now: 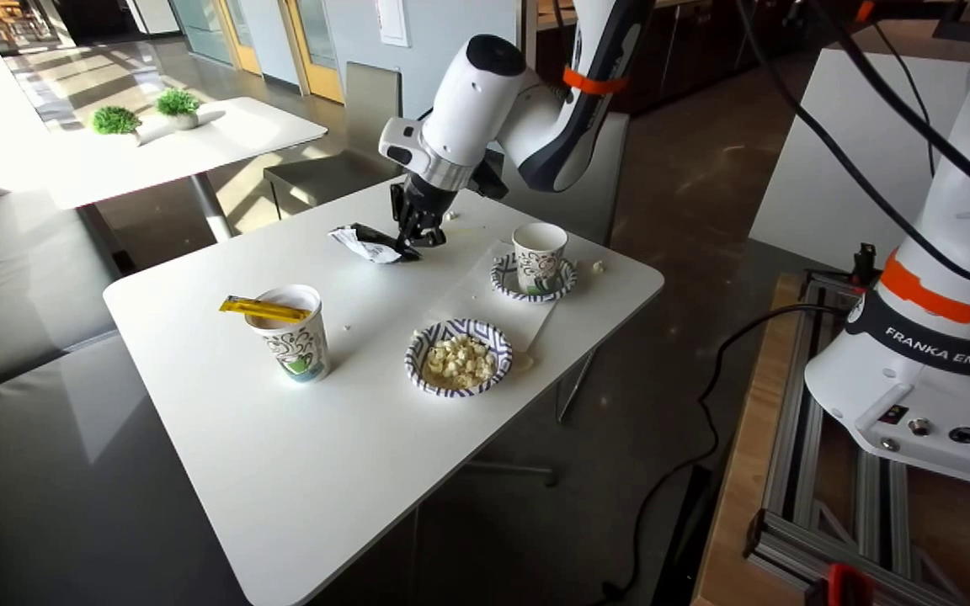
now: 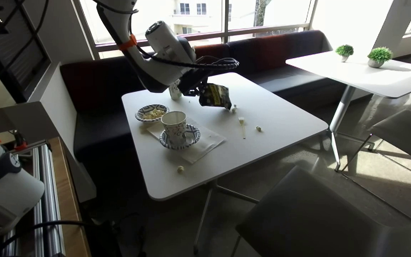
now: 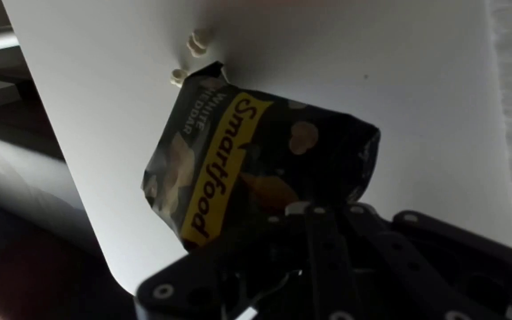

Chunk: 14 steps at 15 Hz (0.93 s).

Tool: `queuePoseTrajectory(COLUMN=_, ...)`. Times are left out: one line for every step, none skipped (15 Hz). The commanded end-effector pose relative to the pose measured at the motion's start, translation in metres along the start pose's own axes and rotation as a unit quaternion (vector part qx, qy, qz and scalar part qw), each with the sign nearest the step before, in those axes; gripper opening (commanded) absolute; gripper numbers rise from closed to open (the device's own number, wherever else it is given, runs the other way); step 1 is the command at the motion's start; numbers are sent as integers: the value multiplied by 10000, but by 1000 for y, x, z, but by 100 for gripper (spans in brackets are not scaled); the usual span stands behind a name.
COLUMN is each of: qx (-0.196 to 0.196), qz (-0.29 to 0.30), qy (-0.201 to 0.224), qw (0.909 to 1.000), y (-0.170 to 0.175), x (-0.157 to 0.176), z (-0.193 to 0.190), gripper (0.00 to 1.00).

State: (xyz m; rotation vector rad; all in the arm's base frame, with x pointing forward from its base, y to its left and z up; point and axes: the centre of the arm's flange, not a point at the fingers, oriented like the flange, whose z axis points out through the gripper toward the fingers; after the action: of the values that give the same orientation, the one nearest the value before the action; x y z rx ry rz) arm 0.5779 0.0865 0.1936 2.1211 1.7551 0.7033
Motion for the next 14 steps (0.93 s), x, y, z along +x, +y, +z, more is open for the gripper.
queuePoseTrajectory(qx=342, qz=-123, qy=88, qw=9993, y=-8, x=2, z=11, gripper=0)
queuePoseTrajectory(qx=336, qz=-214, qy=42, qw=9992, y=-12, x=1, z=14, gripper=0)
queuePoseTrajectory(qx=244, qz=-354, qy=-42, qw=9991, y=-11, x=-3, z=14, gripper=0)
queuePoseTrajectory(qx=213, qz=-467, qy=-75, qw=9987, y=-10, x=-6, z=14, gripper=0)
queuePoseTrajectory(qx=225, qz=-502, qy=-79, qw=9985, y=-8, x=-9, z=13, gripper=0)
queuePoseTrajectory(qx=222, qz=-592, qy=-86, qw=9980, y=-6, x=-13, z=13, gripper=0)
queuePoseTrajectory(qx=261, qz=-623, qy=-69, qw=9977, y=-5, x=-16, z=14, gripper=0)
queuePoseTrajectory(qx=286, qz=-651, qy=-1, qw=9975, y=-6, x=-18, z=14, gripper=26)
queuePoseTrajectory(qx=255, qz=-682, qy=-17, qw=9973, y=-5, x=-20, z=14, gripper=27)
queuePoseTrajectory(qx=281, qz=-702, qy=9, qw=9971, y=-4, x=-21, z=13, gripper=34)
queuePoseTrajectory(qx=278, qz=-709, qy=26, qw=9971, y=-5, x=-21, z=12, gripper=40)
queuePoseTrajectory(qx=292, qz=-677, qy=63, qw=9973, y=-5, x=-20, z=10, gripper=47)
queuePoseTrajectory(qx=345, qz=-554, qy=88, qw=9978, y=-7, x=-19, z=8, gripper=56)
queuePoseTrajectory(qx=425, qz=-416, qy=148, qw=9981, y=-10, x=-18, z=7, gripper=63)
